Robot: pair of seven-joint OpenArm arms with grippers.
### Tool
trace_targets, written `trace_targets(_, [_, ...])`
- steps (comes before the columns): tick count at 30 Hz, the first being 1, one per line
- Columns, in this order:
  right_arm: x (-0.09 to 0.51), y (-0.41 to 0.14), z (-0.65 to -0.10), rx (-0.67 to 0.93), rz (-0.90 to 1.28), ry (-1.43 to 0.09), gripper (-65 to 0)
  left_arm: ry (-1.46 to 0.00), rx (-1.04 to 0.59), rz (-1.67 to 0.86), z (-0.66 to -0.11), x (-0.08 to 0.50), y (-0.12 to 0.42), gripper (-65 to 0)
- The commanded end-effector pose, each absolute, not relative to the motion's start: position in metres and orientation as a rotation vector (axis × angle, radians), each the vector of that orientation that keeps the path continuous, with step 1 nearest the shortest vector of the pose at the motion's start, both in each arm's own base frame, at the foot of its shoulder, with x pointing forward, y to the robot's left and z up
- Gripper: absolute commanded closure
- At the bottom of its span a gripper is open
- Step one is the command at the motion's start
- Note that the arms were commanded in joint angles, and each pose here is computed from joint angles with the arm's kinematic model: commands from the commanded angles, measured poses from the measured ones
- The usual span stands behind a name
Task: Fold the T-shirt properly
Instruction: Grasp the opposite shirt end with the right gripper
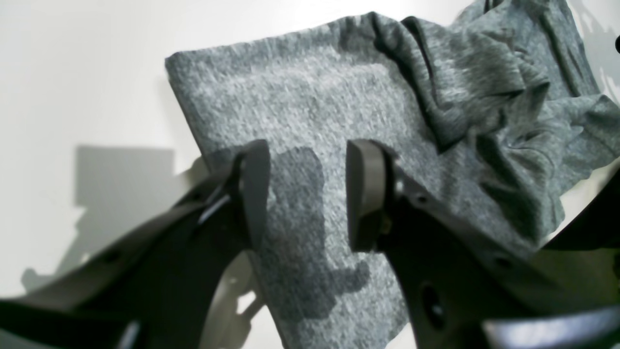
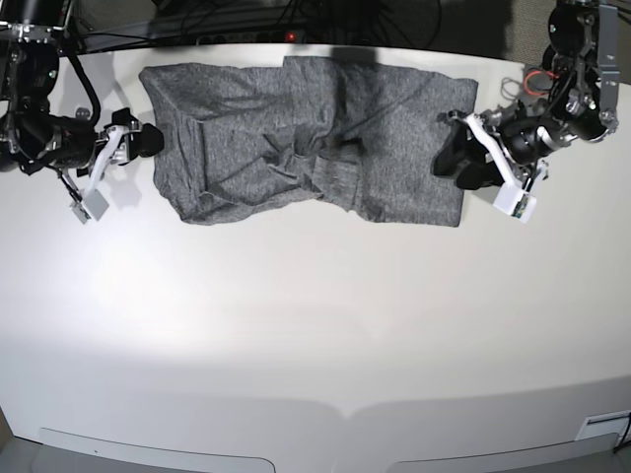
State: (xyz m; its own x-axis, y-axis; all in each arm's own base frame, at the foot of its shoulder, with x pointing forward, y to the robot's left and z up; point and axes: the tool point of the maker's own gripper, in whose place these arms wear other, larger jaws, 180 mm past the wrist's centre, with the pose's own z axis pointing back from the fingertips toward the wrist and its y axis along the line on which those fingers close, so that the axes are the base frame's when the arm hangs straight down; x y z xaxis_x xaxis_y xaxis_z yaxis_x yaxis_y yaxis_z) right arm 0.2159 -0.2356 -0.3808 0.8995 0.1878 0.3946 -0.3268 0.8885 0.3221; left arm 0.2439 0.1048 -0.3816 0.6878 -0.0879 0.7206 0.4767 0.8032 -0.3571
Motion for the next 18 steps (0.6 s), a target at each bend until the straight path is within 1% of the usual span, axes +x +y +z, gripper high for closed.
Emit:
trace_targets(1, [0.22,-0.242,-0.377,0.393,0.266,-0.377,-32.1,-0.809,-0.577,-0.336,-0.368,0.253,0.104,-24.9])
trace_targets(12, [0.198,-0.262,-0.425,0.463,0.067,-0.262,-32.1,-0.816,-0.578,-0.334,-0.367,0.254,0.104,-24.9])
trace_targets(18, [0.189,-0.248,-0.434,0.508,0.052,-0.226,-32.1,-0.816,-0.578,-0.334,-0.367,0.254,0.104,-24.9])
